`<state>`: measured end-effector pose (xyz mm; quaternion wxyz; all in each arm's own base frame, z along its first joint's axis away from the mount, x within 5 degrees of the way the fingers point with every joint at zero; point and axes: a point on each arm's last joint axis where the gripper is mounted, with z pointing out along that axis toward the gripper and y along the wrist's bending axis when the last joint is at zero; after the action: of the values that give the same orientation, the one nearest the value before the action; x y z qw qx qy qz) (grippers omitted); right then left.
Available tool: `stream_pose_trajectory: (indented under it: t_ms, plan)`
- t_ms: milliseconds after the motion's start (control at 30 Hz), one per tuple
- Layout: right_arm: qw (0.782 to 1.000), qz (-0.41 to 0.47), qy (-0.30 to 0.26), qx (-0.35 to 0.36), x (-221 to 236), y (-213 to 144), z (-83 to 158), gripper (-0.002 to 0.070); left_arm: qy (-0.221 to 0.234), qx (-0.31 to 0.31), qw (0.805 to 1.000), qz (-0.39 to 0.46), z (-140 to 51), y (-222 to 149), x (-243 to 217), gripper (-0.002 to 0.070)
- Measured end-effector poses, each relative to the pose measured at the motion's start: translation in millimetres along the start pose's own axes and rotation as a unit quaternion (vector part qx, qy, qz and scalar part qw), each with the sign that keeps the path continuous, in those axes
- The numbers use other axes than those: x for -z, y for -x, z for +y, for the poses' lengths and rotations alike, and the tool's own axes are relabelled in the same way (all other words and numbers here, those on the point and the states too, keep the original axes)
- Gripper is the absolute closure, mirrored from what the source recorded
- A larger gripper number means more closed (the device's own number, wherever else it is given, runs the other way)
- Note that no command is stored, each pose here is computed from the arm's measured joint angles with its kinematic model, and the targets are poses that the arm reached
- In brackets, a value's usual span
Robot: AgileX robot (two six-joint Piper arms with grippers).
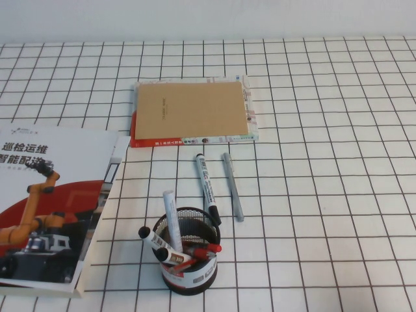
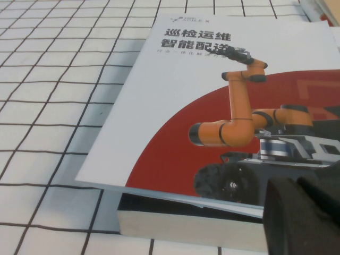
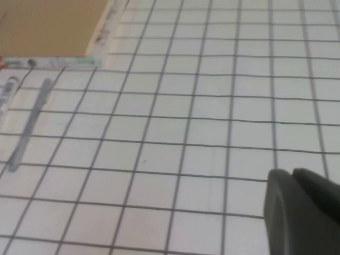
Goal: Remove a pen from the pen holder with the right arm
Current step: 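Take a marker out of the pen holder and lay it on the table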
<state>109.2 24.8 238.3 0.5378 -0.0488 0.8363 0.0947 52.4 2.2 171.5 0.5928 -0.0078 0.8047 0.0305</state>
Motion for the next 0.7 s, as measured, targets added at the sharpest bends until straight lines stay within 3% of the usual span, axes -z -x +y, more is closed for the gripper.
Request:
stream_pose_trajectory:
  t_ms: [167,400,700]
  plan:
    - [0.995,-0.078,-0.057,-0.02,14.8,-46.5,-15.3,0.0692,0.0,0.0,1.0,0.0,0.0,0.0,0.0,0.0678]
    - [0.988,-0.143,-0.059,-0.015,26.0,-64.6,-15.6,0.0692,0.0,0.0,1.0,0.0,0.0,0.0,0.0,0.0678]
    - [0.995,-0.079,-0.051,-0.009,27.8,-80.8,-13.5,0.0692,0.0,0.0,1.0,0.0,0.0,0.0,0.0,0.0678]
